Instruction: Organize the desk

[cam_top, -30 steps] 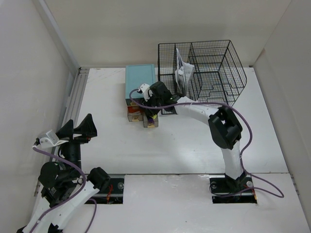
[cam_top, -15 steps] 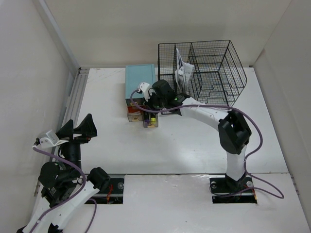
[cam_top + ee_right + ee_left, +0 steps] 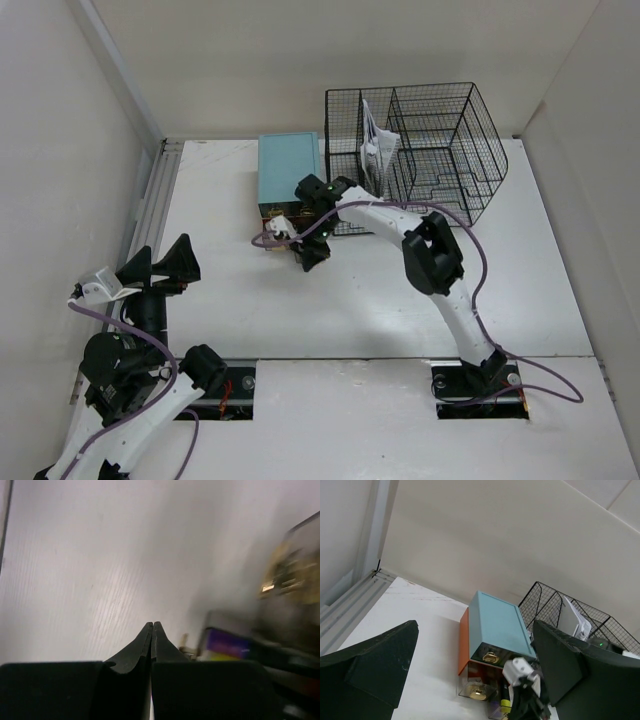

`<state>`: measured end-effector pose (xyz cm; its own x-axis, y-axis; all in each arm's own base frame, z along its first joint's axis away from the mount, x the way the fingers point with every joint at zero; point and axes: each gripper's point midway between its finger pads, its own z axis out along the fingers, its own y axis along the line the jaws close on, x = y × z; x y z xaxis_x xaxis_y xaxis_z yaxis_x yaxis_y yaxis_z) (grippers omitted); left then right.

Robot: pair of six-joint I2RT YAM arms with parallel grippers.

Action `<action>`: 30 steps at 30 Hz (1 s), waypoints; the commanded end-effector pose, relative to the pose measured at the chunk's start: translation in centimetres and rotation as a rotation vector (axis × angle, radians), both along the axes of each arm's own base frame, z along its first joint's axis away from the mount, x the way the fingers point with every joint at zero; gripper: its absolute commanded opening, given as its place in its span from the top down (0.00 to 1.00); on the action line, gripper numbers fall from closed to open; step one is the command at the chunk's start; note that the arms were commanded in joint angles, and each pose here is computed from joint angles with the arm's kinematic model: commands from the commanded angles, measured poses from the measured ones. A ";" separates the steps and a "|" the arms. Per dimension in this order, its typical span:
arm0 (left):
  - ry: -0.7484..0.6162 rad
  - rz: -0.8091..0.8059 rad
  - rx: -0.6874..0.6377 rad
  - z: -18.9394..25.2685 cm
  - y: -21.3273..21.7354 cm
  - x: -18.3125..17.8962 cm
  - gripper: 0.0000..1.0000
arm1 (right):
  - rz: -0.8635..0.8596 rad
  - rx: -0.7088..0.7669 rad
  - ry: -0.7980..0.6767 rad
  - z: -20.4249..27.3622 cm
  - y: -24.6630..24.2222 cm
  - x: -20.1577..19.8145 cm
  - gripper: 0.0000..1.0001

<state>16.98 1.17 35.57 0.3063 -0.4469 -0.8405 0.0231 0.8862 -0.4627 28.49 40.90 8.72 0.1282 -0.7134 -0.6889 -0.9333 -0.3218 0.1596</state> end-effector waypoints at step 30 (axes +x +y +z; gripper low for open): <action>0.085 -0.074 -0.161 -0.5 -3.2 2.3 0.20 | -0.980 -0.139 -0.851 0.8 -3.0 13.4 1.00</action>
<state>18.56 -0.50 34.73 0.2462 -0.4810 -0.8414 0.0112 0.8695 -0.4938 38.24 38.62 5.69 -0.0728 -0.8722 -0.4837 -0.7962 0.3429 -0.4985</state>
